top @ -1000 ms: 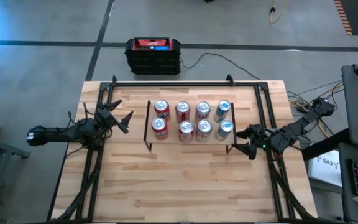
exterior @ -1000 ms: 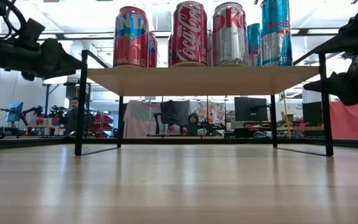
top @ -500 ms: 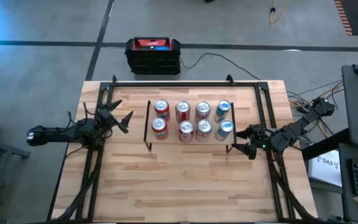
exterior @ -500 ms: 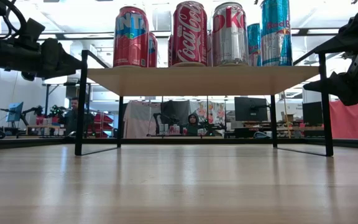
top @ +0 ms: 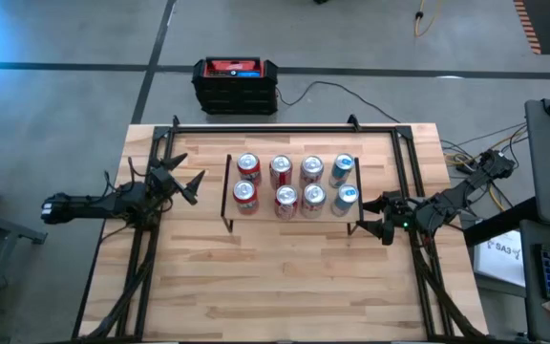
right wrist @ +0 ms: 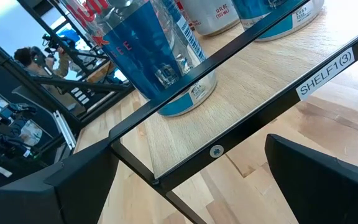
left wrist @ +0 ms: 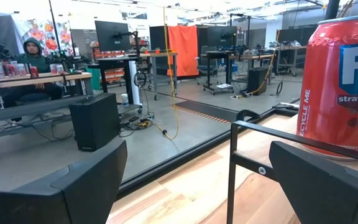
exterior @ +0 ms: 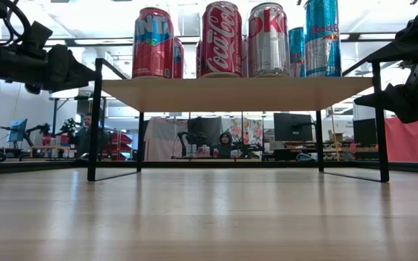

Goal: Place canned beverage on shelf
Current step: Return to Home Position

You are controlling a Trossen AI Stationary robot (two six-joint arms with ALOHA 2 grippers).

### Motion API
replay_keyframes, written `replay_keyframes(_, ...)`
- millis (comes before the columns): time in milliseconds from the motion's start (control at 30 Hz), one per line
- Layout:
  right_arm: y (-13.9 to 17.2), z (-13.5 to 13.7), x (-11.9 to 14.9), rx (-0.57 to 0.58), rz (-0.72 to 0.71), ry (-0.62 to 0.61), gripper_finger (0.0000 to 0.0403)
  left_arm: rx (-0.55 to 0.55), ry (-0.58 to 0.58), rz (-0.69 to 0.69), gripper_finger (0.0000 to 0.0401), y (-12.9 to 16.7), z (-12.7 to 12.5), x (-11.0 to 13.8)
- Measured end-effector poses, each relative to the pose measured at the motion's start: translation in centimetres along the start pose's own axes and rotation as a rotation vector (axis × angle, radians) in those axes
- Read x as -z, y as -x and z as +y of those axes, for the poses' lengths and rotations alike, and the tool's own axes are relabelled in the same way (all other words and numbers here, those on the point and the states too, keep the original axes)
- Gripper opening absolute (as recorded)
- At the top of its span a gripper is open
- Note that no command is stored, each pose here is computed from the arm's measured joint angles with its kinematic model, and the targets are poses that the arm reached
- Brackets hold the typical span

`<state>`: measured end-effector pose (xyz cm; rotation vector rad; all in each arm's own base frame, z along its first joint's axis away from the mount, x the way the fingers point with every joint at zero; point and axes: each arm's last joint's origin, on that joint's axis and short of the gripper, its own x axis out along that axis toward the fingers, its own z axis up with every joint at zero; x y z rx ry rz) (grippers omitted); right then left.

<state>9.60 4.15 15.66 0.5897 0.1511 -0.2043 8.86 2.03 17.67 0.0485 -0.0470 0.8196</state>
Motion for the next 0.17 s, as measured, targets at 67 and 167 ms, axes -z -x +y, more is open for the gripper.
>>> replay_keyframes(67, 0.00, 0.00, 0.00, 0.000, 0.000, 0.000, 0.0384, 0.000, 0.000, 0.000, 0.0378, 0.00, 0.00, 0.00)
replay_keyframes(167, 0.00, 0.00, 0.00, 0.000, 0.000, 0.000, 0.0384, 0.000, 0.000, 0.000, 0.0378, 0.00, 0.00, 0.00)
